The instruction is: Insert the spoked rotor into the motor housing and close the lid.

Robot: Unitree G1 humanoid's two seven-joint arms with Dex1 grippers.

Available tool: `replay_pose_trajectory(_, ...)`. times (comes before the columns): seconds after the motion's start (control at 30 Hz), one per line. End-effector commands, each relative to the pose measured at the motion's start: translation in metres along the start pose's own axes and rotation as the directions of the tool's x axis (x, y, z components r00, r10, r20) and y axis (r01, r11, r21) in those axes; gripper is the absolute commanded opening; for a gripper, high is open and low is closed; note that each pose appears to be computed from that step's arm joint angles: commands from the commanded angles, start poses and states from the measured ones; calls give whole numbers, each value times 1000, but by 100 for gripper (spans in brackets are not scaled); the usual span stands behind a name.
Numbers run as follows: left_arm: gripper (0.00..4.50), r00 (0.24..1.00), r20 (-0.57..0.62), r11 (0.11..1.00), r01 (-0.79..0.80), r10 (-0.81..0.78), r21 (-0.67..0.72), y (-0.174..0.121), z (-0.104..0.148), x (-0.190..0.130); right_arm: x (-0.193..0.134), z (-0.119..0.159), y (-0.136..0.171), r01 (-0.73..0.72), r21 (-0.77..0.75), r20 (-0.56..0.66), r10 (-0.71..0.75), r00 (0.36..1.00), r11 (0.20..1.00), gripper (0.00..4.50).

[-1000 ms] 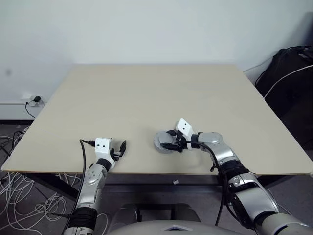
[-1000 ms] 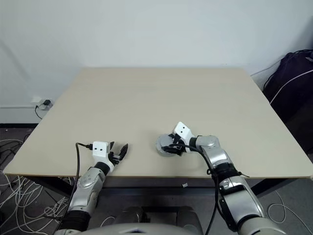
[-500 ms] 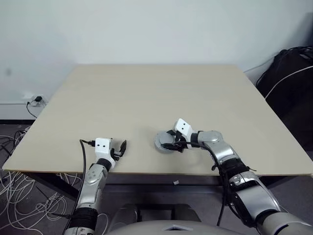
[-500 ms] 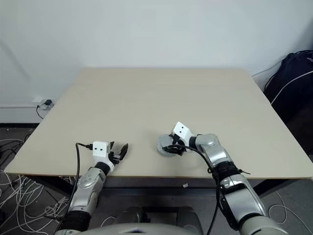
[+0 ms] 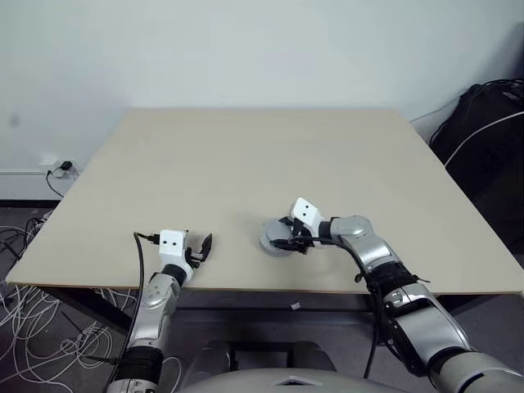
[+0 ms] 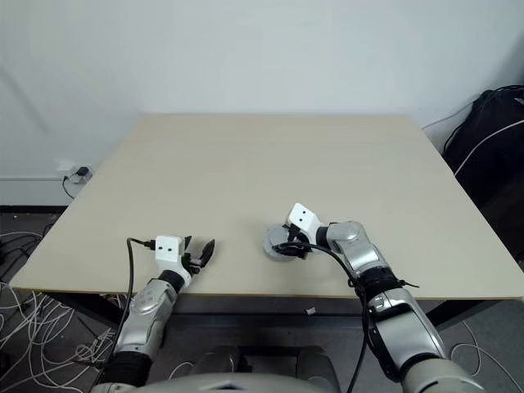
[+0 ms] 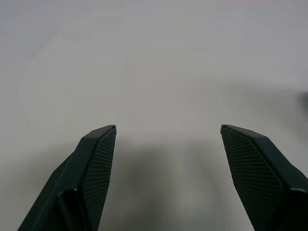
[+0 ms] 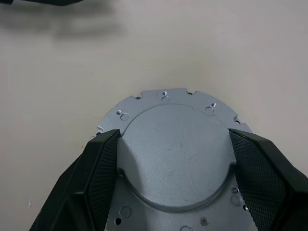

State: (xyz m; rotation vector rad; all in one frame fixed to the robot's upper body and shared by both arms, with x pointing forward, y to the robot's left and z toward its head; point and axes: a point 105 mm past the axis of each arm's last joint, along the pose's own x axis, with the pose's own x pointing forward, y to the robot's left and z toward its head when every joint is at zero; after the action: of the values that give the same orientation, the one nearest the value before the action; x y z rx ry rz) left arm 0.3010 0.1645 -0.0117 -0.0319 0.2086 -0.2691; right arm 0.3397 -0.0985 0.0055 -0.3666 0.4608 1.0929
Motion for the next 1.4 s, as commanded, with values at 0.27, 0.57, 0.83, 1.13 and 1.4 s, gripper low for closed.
replay_pose_trajectory(0.27, 367, 925, 53, 922, 369, -377, 115, -55, 63, 34, 2, -17, -2, 54, 53, -50, -51, 997, 997, 322)
replay_pose_trajectory(0.57, 273, 843, -26, 820, 530, -538, 218, -87, 70, 61, 8, -13, 0, 58, 59, -37, -56, 998, 997, 322)
replay_pose_trajectory(0.83, 10, 756, -101, 716, 648, -647, 261, -114, 72, 78, 8, -13, 0, 62, 60, -33, -60, 998, 996, 322)
replay_pose_trajectory(1.13, 4, 661, -226, 624, 750, -715, 220, -121, 59, 72, 8, -13, 0, 71, 66, -29, -69, 997, 995, 322)
replay_pose_trajectory(1.4, 4, 631, -310, 595, 775, -711, 211, -112, 47, 66, 6, -14, 0, 76, 70, -29, -74, 997, 995, 322)
